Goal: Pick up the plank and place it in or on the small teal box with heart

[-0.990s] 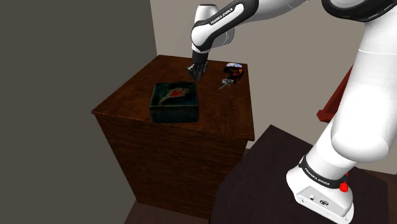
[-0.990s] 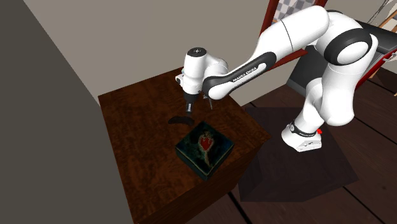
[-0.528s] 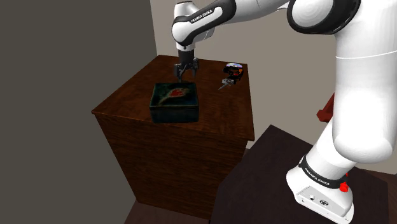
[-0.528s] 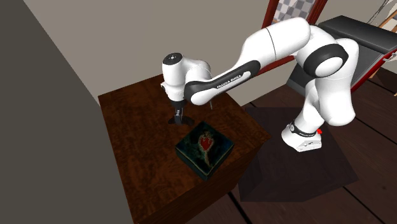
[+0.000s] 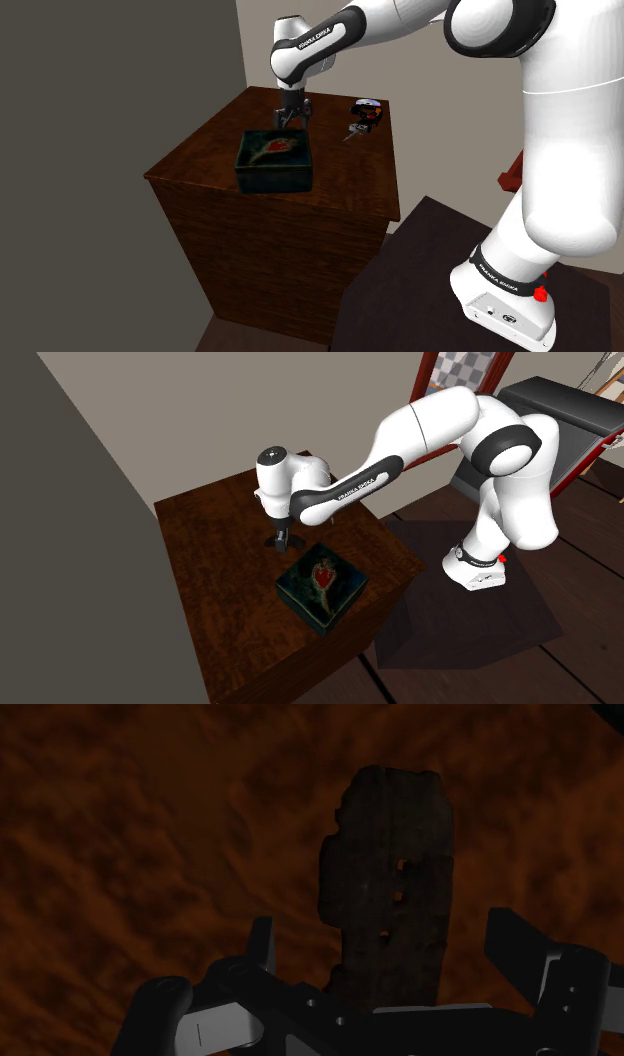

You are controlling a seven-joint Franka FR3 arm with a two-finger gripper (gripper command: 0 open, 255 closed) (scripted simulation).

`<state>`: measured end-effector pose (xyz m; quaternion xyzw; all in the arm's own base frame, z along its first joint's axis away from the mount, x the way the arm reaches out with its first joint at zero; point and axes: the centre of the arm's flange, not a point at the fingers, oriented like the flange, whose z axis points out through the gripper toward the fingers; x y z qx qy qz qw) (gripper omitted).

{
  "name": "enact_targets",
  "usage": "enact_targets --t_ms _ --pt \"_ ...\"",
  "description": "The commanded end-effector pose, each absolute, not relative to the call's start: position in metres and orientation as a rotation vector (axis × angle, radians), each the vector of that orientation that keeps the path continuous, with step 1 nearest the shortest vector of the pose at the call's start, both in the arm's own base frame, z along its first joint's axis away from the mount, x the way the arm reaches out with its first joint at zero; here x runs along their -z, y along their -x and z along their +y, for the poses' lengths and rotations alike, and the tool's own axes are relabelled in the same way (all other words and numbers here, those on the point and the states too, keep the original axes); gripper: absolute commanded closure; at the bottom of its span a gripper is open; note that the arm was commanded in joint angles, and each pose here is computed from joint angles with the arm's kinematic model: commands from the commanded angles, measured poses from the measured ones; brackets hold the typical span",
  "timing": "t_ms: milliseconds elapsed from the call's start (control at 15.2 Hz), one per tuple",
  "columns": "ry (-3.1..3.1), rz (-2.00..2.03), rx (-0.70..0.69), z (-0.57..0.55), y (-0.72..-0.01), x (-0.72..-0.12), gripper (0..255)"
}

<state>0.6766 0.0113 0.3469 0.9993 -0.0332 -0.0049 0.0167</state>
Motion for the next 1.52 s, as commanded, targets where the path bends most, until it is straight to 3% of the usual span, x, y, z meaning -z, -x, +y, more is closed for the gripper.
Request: enact_targets --t_ms 0,264,330,924,1452 --pt "-3.107 -0.103 0.015 0.011 -0.677 -0.346 0" --pt "-3.107 -0.103 0.015 0.011 -0.677 -0.346 0" --pt "-3.107 -0.103 0.015 0.011 -0.677 -0.346 255" --pt "-3.107 -0.103 0.015 0.011 -0.677 -0.346 255" --pt "-3.107 -0.103 0.015 0.011 -0.677 -0.389 255"
